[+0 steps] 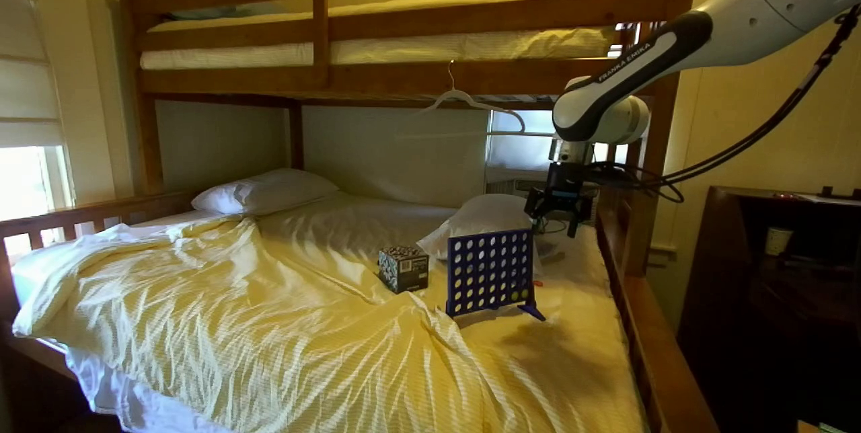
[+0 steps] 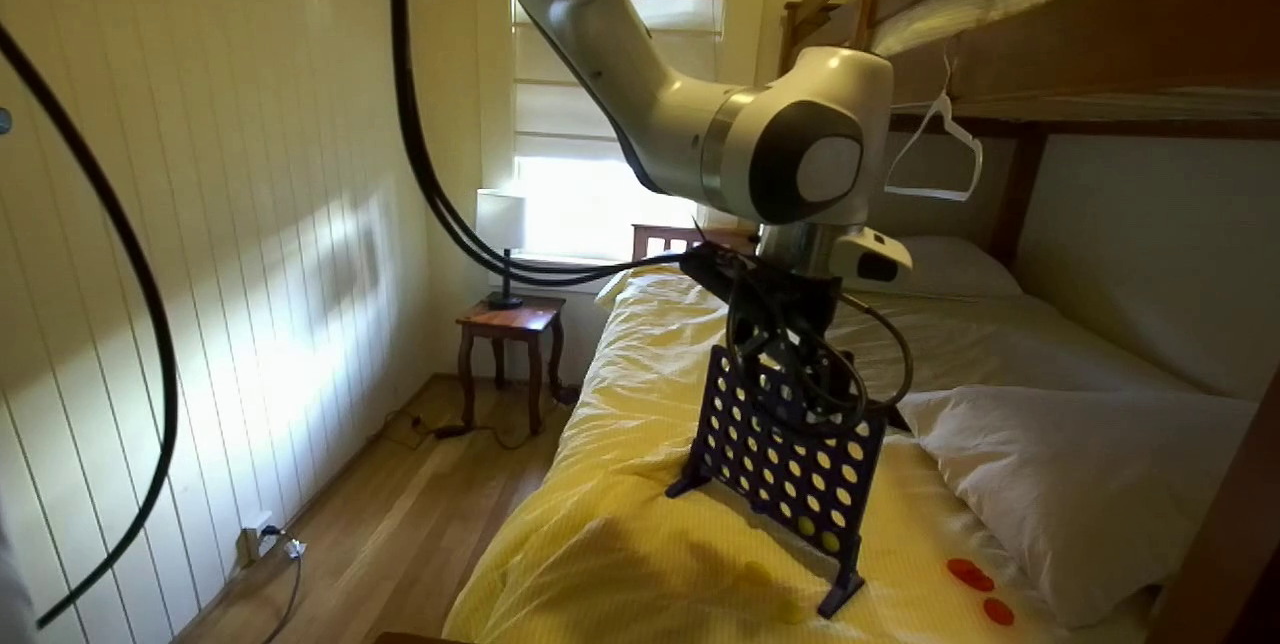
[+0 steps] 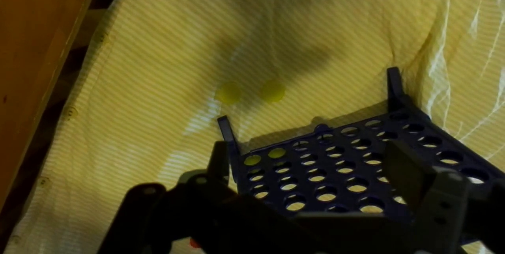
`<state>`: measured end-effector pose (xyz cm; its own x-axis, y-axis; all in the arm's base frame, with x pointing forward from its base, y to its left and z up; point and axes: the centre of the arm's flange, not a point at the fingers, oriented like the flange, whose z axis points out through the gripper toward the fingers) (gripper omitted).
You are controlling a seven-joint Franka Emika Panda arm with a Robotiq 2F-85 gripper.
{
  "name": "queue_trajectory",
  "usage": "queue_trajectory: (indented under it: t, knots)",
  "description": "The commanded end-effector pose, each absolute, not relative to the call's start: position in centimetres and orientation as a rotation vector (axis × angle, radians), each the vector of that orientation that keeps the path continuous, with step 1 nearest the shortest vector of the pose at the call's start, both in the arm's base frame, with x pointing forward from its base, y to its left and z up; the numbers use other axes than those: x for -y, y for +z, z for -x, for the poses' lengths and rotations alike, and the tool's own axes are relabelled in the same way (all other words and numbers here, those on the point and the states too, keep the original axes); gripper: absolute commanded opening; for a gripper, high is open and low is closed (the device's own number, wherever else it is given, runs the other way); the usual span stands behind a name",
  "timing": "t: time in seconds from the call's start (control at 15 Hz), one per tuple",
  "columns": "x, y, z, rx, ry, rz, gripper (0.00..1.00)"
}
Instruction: Put the yellow disc in the blue board
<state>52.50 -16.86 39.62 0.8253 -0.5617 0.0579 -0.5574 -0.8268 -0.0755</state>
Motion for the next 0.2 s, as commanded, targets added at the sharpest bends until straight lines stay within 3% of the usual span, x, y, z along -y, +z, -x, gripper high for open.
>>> queue_trajectory:
  t: [0.0,0.13]
  knots:
    - [16.87,39.62,-52.48,-0.902,-0.12,2.949,1.0]
    - [16.88,39.65,-52.47,-0.899,-0.121,2.95,1.0]
